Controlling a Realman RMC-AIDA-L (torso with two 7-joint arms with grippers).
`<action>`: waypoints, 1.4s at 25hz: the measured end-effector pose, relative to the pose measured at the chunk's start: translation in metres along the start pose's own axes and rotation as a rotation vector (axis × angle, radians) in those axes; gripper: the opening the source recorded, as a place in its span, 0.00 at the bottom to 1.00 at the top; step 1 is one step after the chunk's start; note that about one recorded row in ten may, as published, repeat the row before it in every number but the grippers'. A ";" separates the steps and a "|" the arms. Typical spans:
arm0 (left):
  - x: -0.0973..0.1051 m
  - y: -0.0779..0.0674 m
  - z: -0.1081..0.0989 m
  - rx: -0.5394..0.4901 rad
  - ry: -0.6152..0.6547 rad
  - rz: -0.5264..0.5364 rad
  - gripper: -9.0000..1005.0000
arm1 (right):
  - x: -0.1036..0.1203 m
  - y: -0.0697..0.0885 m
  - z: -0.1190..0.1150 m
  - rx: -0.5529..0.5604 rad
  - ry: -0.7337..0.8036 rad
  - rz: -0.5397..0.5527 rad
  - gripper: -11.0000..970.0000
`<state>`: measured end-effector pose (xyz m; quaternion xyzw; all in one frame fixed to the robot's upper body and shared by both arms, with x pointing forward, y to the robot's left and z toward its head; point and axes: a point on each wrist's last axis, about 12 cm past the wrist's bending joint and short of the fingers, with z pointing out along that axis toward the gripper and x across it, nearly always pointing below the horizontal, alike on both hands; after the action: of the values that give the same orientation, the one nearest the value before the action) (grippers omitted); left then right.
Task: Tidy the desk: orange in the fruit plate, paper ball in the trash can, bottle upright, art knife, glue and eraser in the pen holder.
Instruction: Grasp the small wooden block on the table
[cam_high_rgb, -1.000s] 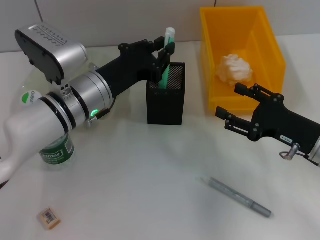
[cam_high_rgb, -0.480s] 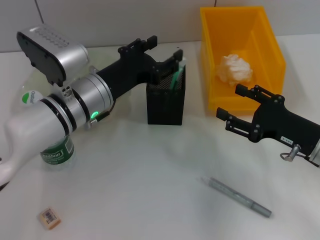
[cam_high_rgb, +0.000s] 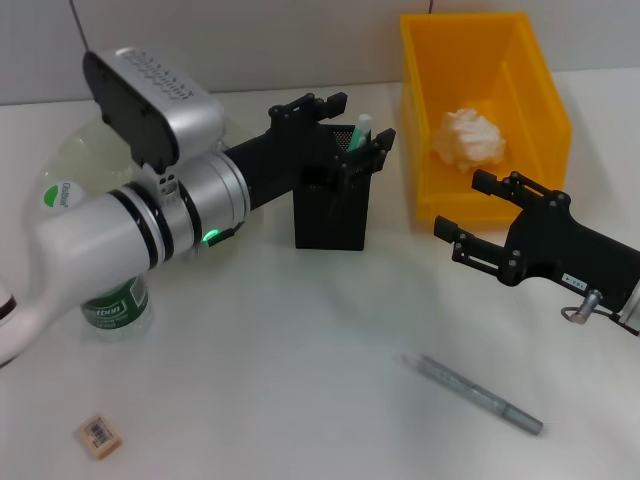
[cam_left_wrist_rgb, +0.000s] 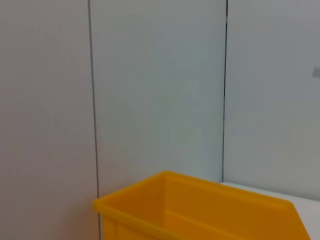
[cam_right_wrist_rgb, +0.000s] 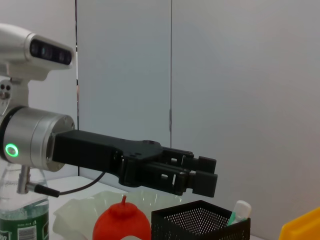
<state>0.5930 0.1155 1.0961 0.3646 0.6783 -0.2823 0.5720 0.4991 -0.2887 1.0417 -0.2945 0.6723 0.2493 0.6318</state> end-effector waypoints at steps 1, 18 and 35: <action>0.000 0.000 0.000 0.000 0.000 0.000 0.72 | 0.000 0.000 0.000 0.000 0.000 0.000 0.79; -0.068 -0.015 -0.015 0.152 0.053 0.117 0.72 | 0.000 -0.005 -0.001 0.031 -0.005 0.004 0.79; -0.073 -0.032 -0.065 0.176 0.489 0.227 0.72 | -0.001 -0.005 -0.001 0.023 -0.007 -0.001 0.79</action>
<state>0.5358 0.1363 1.1788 0.5440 0.7238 -0.1778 0.3854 0.5018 -0.2931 1.0429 -0.2865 0.6726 0.2424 0.6377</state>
